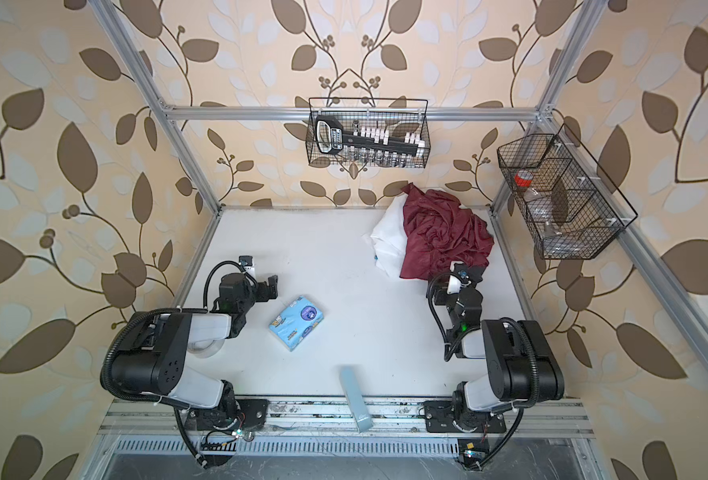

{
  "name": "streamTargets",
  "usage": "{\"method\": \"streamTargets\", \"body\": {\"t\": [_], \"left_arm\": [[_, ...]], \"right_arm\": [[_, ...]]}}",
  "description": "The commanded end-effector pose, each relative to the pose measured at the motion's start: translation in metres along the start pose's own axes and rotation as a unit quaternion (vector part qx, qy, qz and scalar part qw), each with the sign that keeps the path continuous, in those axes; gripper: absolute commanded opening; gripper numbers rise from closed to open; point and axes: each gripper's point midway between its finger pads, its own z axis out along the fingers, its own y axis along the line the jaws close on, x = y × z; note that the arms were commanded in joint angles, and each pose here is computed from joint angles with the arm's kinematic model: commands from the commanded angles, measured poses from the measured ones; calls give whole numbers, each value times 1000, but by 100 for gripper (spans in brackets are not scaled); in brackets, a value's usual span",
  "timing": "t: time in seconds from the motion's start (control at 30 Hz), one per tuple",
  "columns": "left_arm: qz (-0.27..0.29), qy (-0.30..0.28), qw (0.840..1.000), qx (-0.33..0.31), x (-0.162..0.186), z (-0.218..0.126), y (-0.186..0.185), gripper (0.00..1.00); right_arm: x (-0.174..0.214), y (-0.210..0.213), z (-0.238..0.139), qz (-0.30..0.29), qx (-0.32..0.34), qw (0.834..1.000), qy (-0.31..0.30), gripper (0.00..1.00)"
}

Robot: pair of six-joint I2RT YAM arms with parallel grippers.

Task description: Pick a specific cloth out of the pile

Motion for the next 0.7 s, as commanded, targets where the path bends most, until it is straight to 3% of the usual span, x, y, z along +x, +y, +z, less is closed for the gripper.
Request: {"method": "streamTargets", "body": {"t": [0.0,0.67], "left_arm": [[5,-10,1000,3,-7,0,-1,99],[5,-9,1000,3,-7,1,-1,99]], "right_arm": [[-10,1,5,-4,-2,1000,-13,100],[-10,1,6,-4,-2,1000,-13,100]]}}
